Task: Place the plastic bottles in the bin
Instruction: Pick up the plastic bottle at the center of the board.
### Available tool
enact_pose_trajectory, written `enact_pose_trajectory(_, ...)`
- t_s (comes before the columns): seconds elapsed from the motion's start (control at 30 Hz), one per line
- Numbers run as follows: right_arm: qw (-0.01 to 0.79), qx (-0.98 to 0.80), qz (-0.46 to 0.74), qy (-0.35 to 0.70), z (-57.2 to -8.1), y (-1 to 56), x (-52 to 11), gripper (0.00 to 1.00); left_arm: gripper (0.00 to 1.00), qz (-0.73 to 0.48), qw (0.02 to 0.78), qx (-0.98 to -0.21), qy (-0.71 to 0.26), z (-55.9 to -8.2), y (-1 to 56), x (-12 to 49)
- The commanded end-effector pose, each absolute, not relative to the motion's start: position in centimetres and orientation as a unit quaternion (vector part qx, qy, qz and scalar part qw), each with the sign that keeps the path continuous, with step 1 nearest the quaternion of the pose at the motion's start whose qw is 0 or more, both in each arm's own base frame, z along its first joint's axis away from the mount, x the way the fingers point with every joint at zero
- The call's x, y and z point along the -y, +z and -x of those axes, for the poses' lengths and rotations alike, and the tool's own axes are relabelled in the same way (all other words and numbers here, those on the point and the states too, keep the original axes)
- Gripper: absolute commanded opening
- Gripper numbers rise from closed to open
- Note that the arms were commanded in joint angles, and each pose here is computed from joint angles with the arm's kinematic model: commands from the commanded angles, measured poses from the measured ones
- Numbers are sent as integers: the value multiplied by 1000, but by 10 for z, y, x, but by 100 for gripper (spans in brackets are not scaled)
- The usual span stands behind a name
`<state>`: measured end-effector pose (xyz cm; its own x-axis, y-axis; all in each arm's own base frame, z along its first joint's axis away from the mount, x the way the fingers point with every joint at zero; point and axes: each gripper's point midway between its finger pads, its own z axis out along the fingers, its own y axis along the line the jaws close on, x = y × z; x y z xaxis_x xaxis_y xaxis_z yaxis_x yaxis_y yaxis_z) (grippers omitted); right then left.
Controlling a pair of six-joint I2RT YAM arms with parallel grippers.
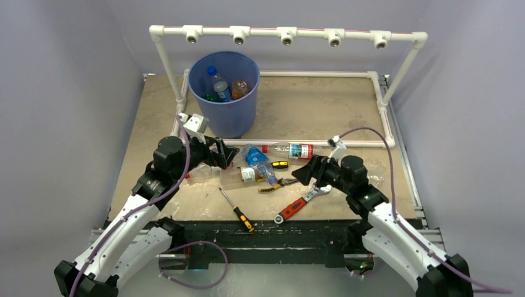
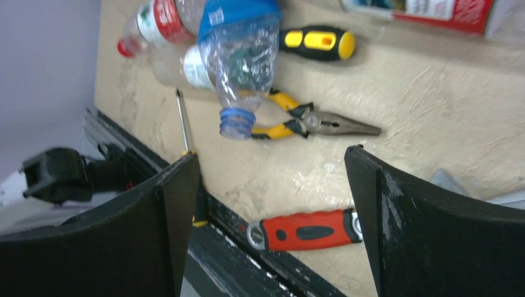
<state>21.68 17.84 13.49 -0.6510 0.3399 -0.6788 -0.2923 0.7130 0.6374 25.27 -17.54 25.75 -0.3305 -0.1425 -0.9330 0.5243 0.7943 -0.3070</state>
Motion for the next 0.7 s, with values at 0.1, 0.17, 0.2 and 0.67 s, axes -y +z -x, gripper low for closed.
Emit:
enact_pose_trajectory(0.1,418,-808,72,409,-217,154,-228,89,99,-112,587,-741,-308,-248,274,172)
enact_pose_trajectory(0.17,410,-809,85,412,-212,151,-243,89,99,-109,592,-740,-300,-247,275,168)
enact_pose_trajectory(0.2,406,-811,91,411,-209,150,-251,89,99,-107,595,-738,-299,-246,276,167)
enact_pose_trajectory(0.67,388,-863,69,316,-235,98,-274,85,99,-86,601,-747,-270,-251,269,155)
